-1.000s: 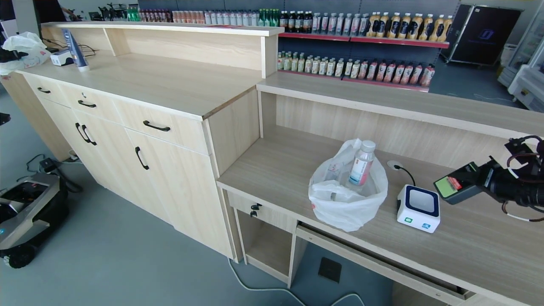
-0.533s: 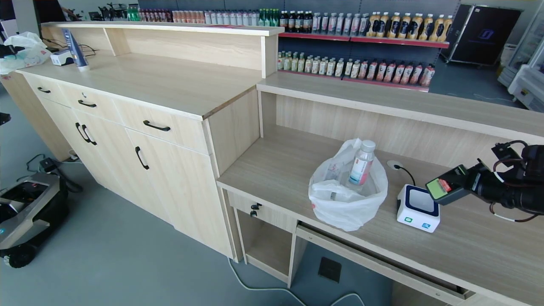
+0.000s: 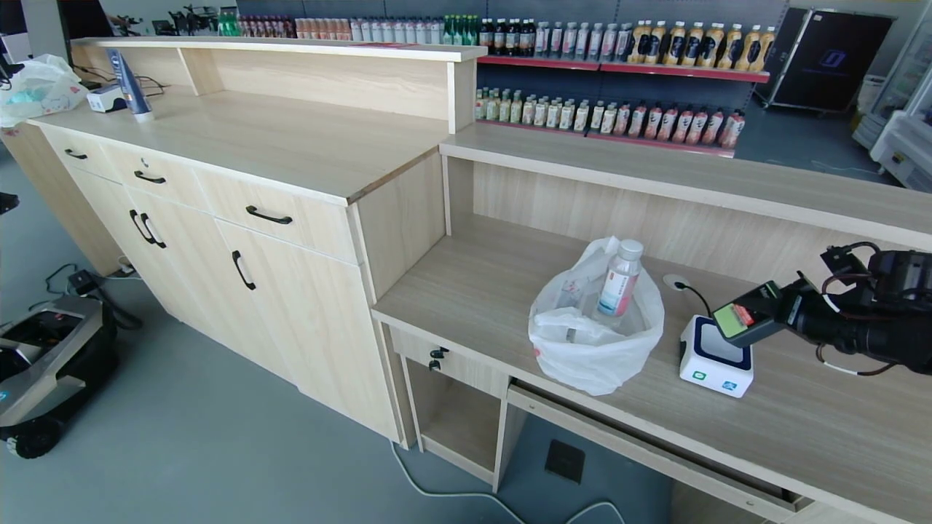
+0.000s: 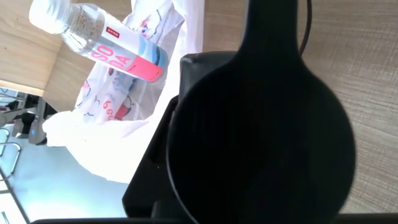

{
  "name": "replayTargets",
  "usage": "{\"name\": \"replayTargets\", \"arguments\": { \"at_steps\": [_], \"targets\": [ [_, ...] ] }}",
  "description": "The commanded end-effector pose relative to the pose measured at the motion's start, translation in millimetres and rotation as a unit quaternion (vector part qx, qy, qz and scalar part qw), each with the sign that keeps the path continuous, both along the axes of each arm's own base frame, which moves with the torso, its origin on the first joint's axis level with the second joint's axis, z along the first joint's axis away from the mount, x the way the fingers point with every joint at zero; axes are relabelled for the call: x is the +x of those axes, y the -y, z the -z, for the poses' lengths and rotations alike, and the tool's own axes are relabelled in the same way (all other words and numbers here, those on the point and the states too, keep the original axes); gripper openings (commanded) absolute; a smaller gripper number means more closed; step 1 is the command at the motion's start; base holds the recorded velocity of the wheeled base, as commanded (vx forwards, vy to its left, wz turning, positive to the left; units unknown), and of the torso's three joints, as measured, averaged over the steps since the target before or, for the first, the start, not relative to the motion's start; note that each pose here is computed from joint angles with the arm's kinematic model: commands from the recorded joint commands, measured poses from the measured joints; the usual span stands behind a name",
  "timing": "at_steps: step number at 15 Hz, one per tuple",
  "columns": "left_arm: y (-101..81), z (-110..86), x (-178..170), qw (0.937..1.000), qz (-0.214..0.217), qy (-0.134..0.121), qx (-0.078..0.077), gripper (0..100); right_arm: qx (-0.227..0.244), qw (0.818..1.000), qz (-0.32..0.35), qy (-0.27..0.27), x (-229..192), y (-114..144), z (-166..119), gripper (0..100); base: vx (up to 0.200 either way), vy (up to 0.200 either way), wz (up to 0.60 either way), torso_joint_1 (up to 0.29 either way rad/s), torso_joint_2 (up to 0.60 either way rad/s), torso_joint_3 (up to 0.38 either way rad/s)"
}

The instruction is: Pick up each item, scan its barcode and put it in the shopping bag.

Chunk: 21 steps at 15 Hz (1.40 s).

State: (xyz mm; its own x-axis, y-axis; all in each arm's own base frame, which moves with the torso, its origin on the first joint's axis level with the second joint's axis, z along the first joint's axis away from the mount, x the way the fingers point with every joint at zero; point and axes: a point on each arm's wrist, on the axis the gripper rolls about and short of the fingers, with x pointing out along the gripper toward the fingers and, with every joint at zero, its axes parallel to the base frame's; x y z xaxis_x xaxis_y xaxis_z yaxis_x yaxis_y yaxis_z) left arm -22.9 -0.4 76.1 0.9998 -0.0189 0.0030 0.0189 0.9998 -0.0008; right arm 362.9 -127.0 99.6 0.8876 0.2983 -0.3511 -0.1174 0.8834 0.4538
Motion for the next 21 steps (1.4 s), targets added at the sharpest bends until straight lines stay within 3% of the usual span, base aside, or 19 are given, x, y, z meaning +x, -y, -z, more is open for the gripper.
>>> {"name": "replayTargets", "arguments": {
  "at_steps": [1, 18, 19, 21],
  "targets": [
    [0.0, 0.0, 0.0, 1.0, 0.0, 0.0, 0.0, 100, -0.001, 1.0, -0.007, 0.004, 6.7, -3.4, 3.4, 0, 0.0, 0.0, 0.0, 0.0, 0.0, 0.0],
    [0.0, 0.0, 0.0, 1.0, 0.0, 0.0, 0.0, 100, -0.007, 1.0, -0.019, 0.015, 18.4, -12.5, 7.6, 0, 0.0, 0.0, 0.0, 0.0, 0.0, 0.0],
    [0.0, 0.0, 0.0, 1.0, 0.0, 0.0, 0.0, 100, -0.017, 0.999, -0.021, 0.027, 16.2, -13.2, -0.7, 0, 0.0, 0.0, 0.0, 0.0, 0.0, 0.0],
    [0.0, 0.0, 0.0, 1.0, 0.0, 0.0, 0.0, 100, -0.117, 0.987, -0.035, 0.106, -15.8, -22.0, -56.7, 0, 0.0, 0.0, 0.0, 0.0, 0.0, 0.0]
  ]
}}
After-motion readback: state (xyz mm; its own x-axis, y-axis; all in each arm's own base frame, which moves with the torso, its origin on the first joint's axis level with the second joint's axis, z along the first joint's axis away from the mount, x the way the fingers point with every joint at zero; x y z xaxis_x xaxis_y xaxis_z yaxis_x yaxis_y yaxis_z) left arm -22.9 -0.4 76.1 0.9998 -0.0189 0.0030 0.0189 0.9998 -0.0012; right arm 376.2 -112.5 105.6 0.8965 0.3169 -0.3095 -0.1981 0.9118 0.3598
